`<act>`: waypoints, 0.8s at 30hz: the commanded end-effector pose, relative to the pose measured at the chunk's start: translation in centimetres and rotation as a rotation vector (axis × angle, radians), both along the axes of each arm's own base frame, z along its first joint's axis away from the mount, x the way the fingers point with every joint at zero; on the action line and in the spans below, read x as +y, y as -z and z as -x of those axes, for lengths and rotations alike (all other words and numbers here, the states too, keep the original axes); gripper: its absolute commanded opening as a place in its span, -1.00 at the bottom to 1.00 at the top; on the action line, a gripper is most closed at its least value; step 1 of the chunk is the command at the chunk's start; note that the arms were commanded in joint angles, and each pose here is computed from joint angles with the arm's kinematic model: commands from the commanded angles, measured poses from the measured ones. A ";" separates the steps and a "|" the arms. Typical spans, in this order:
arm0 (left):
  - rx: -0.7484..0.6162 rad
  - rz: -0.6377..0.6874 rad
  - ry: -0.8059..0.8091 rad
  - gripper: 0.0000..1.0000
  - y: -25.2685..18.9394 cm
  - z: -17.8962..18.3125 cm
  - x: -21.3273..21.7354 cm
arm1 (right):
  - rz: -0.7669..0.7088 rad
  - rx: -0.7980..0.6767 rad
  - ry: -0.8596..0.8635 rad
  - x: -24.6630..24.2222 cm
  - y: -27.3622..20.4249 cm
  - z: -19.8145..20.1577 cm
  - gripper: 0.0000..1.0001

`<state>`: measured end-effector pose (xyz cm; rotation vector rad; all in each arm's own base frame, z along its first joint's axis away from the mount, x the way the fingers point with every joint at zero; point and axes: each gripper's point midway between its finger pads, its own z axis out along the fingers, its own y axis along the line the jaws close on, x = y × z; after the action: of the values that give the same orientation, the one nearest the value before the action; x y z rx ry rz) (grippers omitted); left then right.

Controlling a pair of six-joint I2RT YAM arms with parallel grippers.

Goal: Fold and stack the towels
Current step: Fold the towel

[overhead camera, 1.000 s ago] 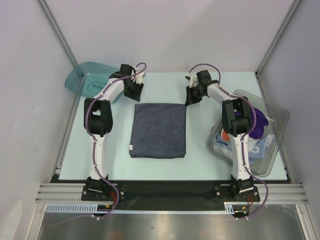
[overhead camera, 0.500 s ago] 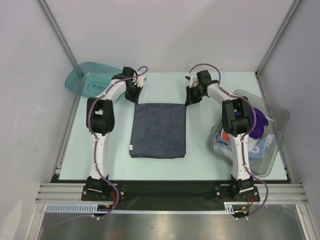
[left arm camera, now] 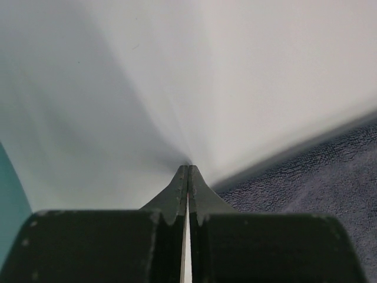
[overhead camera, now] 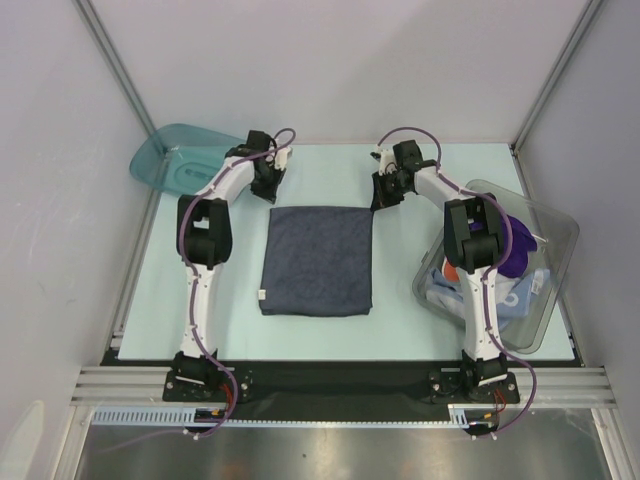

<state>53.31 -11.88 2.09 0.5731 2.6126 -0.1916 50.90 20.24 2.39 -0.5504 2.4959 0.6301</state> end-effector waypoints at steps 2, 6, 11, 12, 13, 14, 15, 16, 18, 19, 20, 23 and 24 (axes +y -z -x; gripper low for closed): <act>-0.061 -0.039 -0.037 -0.99 -1.6 -1.4 0.6 | 0.049 -0.070 0.010 -0.8 -0.4 -1.8 -1.00; -0.100 -0.034 -0.047 -0.37 -4.1 -1.5 1.1 | 0.047 -0.067 0.008 -0.8 -0.3 -1.7 -1.00; -0.114 0.027 -0.027 -0.18 -6.0 -1.3 0.1 | 0.042 -0.059 0.004 -0.7 -0.2 -1.5 -1.00; -0.097 0.042 -0.020 -0.17 -5.9 -0.9 -0.1 | 0.043 -0.061 0.003 -0.7 -0.4 -1.5 -1.00; -0.082 0.043 -0.019 -0.18 -5.6 -0.7 -0.2 | 0.041 -0.059 0.001 -0.6 -0.4 -1.4 -1.00; -0.065 0.035 -0.021 -0.18 -5.1 -0.3 0.0 | 0.042 -0.056 0.001 -0.6 -0.3 -1.4 -1.00; -0.050 0.032 -0.025 -0.18 -4.8 0.0 0.1 | 0.038 -0.058 0.000 -0.6 -0.5 -1.4 -1.00; -0.042 0.033 -0.021 -0.18 -4.6 0.3 0.0 | 0.038 -0.061 0.001 -0.6 -0.6 -1.5 -1.00; -0.025 0.036 -0.019 -0.17 -4.0 0.8 0.0 | 0.037 -0.060 0.002 -0.6 -0.6 -1.5 -1.00; -0.019 0.048 -0.013 -0.17 -3.8 1.0 -0.2 | 0.034 -0.061 0.001 -0.6 -0.7 -1.5 -1.00; -0.008 0.051 -0.013 -0.17 -3.4 1.4 -0.2 | 0.034 -0.063 -0.001 -0.5 -0.8 -1.5 -1.00; -0.011 0.052 -0.011 -0.17 -3.3 1.3 -0.3 | 0.036 -0.058 0.000 -0.6 -0.7 -1.4 -1.00; -0.012 0.052 -0.013 -0.17 -3.1 1.2 -0.3 | 0.036 -0.056 -0.002 -0.6 -0.7 -1.3 -1.00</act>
<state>51.93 -11.75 2.11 0.5530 2.6490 -0.2163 50.92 20.22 2.40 -0.5539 2.4944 0.6279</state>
